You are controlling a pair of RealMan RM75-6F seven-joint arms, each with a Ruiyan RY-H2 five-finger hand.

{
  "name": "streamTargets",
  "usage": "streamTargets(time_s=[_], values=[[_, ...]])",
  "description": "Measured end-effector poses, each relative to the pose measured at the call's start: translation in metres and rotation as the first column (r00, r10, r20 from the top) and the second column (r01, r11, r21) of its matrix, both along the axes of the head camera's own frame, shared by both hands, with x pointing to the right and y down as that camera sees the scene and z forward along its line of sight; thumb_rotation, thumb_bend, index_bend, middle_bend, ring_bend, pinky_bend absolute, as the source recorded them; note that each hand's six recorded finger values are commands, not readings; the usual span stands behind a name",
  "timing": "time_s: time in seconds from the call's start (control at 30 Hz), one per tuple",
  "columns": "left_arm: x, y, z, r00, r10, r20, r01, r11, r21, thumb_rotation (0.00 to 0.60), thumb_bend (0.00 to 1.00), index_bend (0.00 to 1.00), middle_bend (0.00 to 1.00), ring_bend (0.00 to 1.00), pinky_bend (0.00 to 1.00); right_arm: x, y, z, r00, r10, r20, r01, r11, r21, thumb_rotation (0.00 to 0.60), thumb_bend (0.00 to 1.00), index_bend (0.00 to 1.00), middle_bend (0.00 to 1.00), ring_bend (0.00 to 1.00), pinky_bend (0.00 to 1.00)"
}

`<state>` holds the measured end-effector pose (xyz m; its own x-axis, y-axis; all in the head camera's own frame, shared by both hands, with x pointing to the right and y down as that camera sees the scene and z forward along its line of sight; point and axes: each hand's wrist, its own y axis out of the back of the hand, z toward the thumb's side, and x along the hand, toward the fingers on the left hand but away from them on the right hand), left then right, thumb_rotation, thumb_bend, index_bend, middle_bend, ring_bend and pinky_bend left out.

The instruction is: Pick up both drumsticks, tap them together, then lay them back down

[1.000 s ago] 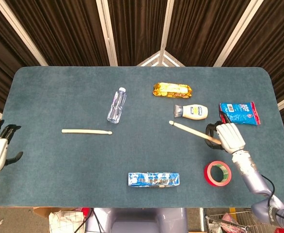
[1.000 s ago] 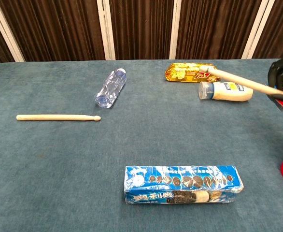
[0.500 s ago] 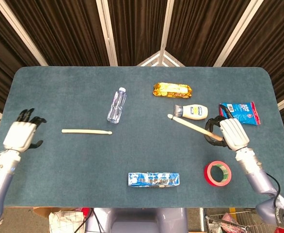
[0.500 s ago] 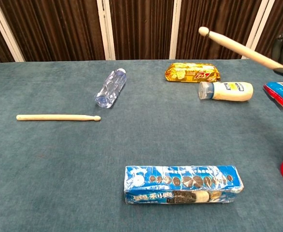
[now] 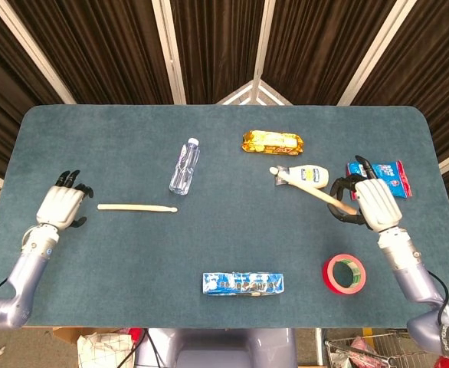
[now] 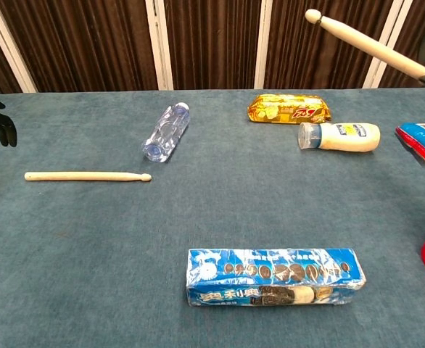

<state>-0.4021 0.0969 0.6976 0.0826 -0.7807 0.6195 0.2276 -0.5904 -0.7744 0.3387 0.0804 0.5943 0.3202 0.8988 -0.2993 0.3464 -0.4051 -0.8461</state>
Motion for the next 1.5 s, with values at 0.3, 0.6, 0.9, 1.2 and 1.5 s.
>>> streamTargets(time_s=[0.3, 0.6, 0.9, 1.2, 1.5], values=[[0.026, -0.007, 0.030, 0.996, 0.079, 0.045, -0.079, 0.997, 0.001, 0.600, 0.37, 0.43, 0.38, 0.01, 0.00, 0.003, -0.001, -0.001, 1.000, 0.009, -0.016, -0.009, 1.000, 0.006, 0.600, 0.44, 0.77, 0.64, 0.44, 0.00], [0.051, -0.010, 0.049, 0.995, 0.097, 0.011, -0.097, 0.995, 0.008, 0.600, 0.37, 0.47, 0.47, 0.05, 0.00, 0.013, -0.005, -0.005, 0.999, 0.028, -0.037, -0.028, 1.000, 0.014, 0.600, 0.44, 0.77, 0.64, 0.44, 0.00], [0.065, -0.008, 0.056, 0.993, 0.119, 0.006, -0.119, 0.993, 0.014, 0.600, 0.38, 0.48, 0.47, 0.05, 0.00, 0.020, -0.006, -0.008, 0.998, 0.040, -0.043, -0.039, 0.999, 0.015, 0.600, 0.44, 0.77, 0.64, 0.44, 0.00], [0.081, -0.011, 0.059, 0.990, 0.138, -0.006, -0.137, 0.990, 0.029, 0.600, 0.38, 0.51, 0.51, 0.07, 0.00, 0.022, -0.006, -0.005, 0.998, 0.035, -0.060, -0.034, 0.999, 0.013, 0.600, 0.45, 0.78, 0.64, 0.44, 0.00], [0.081, -0.010, 0.061, 0.986, 0.161, 0.044, -0.163, 0.986, 0.041, 0.600, 0.38, 0.53, 0.51, 0.07, 0.00, 0.022, -0.007, -0.005, 0.998, 0.037, -0.059, -0.036, 0.999, 0.017, 0.600, 0.45, 0.78, 0.64, 0.44, 0.00]])
